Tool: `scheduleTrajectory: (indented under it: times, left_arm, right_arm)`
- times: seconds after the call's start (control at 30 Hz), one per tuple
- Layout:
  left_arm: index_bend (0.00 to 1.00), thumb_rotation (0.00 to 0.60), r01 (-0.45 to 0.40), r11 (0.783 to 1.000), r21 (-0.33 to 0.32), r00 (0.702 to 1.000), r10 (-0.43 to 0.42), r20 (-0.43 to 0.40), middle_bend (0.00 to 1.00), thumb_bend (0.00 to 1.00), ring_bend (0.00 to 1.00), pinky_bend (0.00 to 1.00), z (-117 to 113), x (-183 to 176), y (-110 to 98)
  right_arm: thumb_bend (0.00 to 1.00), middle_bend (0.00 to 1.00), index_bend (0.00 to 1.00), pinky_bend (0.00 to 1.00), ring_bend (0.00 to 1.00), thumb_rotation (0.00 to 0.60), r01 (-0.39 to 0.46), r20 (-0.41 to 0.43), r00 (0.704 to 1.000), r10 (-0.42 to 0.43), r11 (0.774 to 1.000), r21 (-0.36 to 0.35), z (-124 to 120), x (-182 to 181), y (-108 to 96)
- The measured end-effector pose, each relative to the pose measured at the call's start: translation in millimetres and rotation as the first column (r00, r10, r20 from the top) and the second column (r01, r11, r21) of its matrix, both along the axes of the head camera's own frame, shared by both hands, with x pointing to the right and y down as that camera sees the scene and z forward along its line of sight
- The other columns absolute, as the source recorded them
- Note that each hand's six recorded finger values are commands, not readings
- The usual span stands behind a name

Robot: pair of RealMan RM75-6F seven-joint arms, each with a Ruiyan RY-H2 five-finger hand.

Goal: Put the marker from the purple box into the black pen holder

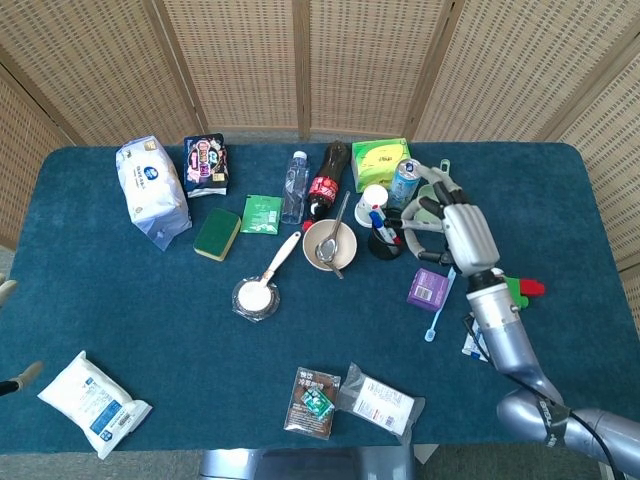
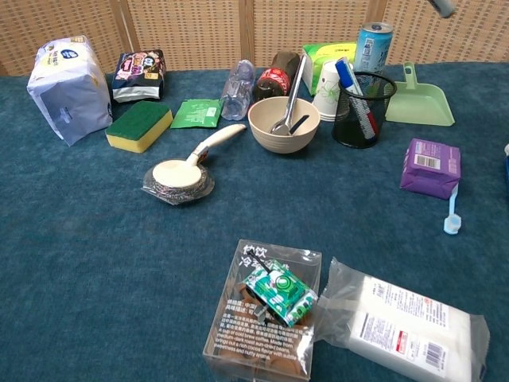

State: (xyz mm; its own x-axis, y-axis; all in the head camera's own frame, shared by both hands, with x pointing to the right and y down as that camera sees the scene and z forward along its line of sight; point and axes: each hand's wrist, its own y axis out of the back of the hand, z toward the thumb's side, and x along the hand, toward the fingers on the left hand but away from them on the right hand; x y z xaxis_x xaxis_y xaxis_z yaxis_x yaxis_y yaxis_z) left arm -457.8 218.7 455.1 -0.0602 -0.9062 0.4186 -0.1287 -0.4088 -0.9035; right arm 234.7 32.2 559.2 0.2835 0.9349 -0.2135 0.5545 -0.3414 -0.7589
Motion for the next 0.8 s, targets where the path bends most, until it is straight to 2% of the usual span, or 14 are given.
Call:
scheduleTrajectory:
  times: [0.2,0.37,0.67,0.8]
  left_arm:
    - [0.0,0.6,0.002,1.0,0.006,1.0,-0.002,-0.003,0.0,0.2,0.0,0.0,-1.2,-1.4,-0.4]
    - [0.0,0.6,0.005,1.0,0.006,1.0,-0.005,-0.002,0.0,0.2,0.0,0.0,-1.4,-2.7,-0.9]
    - [0.0,0.6,0.008,1.0,0.005,1.0,-0.008,0.0,0.0,0.2,0.0,0.0,-0.9,-3.3,-1.7]
    - [0.0,0.6,0.006,1.0,0.002,1.0,-0.006,0.004,0.0,0.2,0.0,0.0,0.1,-2.7,-1.6]
  right_arm:
    - [0.53,0.03,0.56,0.15,0.0,0.6,-0.015,0.057,0.998,0.017,1.0,-0.024,-3.4,-20.7,-19.1]
    - [0.55,0.03,0.56,0.15,0.0,0.6,-0.044,0.084,0.995,0.048,0.998,-0.052,4.8,-30.5,-27.6]
    - [0.55,0.03,0.56,0.15,0.0,0.6,-0.109,0.151,0.979,0.135,0.98,-0.169,38.0,-33.0,-22.3]
    - [0.55,0.04,0.56,0.15,0.0,0.6,-0.136,0.202,0.962,0.185,0.963,-0.234,53.9,-34.7,-16.9]
